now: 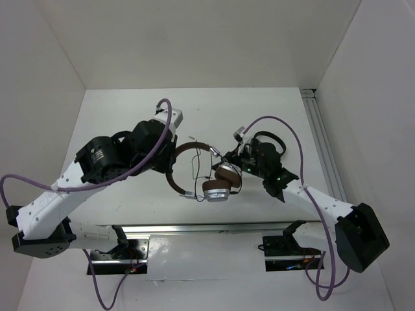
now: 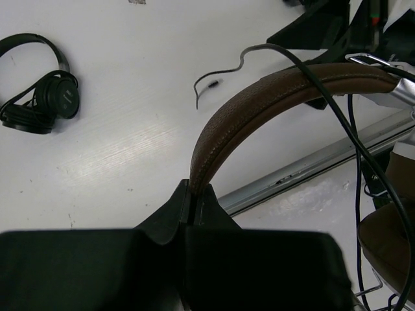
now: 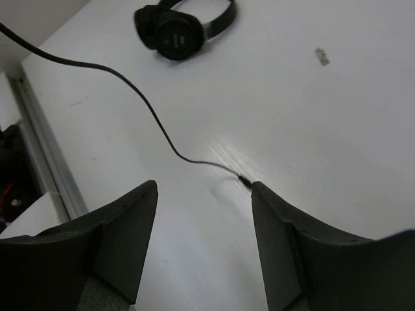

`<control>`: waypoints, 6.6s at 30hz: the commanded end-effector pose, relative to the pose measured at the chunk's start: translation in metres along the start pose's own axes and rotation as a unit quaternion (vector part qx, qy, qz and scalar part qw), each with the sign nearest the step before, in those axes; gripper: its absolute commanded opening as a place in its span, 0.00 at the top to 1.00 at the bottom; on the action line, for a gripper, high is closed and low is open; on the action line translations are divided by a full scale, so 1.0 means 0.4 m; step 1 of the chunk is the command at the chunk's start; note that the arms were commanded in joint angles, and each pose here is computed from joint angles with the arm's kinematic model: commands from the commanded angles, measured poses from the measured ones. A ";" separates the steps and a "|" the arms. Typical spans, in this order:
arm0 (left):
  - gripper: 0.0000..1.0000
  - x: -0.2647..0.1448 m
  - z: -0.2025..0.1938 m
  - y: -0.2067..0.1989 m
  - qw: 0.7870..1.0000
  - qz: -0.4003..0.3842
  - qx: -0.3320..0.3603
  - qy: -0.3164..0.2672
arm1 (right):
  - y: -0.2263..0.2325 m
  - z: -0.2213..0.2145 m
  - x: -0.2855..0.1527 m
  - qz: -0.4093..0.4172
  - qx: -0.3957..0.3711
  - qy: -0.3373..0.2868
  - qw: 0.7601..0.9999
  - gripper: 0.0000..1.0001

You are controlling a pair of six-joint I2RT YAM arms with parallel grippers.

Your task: Wrap the headphones

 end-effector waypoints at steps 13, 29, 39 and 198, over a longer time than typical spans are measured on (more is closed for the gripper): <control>1.00 -0.020 0.053 -0.039 0.997 -0.049 -0.058 -0.028 | 0.098 -0.033 0.158 0.157 -0.026 -0.002 0.987 0.33; 1.00 -0.068 0.052 -0.012 0.995 -0.038 -0.085 -0.046 | 0.052 -0.113 0.258 0.144 0.020 -0.017 0.989 0.73; 1.00 -0.045 0.082 0.028 0.983 0.043 -0.156 -0.081 | 0.074 -0.197 0.245 0.126 0.038 0.014 0.991 0.97; 1.00 0.248 -0.131 -0.233 0.937 -0.105 0.263 0.206 | 0.015 0.160 -0.051 -0.017 0.005 -0.023 1.000 0.00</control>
Point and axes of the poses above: each gripper's point midway between its finger pads, its own x axis out along the fingers, its own y axis along the line the jaws close on, z = x × y, the point moved 8 cm from there along -x, back along the fingers, and after that the axes turned 9 degrees about x, right-handed, at the moved point
